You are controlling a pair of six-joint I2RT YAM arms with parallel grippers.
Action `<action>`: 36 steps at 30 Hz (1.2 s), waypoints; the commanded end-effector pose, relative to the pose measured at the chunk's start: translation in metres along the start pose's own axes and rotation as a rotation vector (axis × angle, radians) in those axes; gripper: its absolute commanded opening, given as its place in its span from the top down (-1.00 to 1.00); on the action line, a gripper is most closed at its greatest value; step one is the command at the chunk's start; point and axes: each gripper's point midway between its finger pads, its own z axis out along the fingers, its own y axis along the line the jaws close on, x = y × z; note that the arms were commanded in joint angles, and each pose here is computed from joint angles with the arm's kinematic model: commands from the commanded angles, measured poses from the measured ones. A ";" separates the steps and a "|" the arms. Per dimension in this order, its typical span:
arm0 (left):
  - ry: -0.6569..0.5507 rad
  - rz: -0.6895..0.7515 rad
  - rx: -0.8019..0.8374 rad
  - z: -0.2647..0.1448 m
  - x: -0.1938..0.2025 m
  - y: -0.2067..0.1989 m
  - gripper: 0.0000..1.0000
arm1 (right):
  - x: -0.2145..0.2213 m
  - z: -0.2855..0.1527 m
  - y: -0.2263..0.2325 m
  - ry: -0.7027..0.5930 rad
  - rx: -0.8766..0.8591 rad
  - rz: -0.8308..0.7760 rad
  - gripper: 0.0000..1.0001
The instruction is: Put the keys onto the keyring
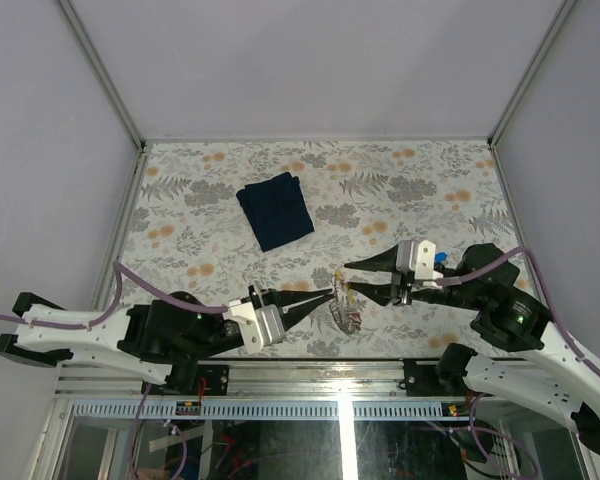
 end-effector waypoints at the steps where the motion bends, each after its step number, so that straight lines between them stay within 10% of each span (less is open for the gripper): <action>1: -0.157 -0.114 -0.075 -0.004 -0.032 0.015 1.00 | -0.041 -0.013 -0.004 -0.090 0.022 -0.071 0.17; 36: -0.346 -0.201 0.239 0.000 -0.035 0.013 1.00 | -0.088 -0.005 0.032 -0.239 -0.218 0.044 0.28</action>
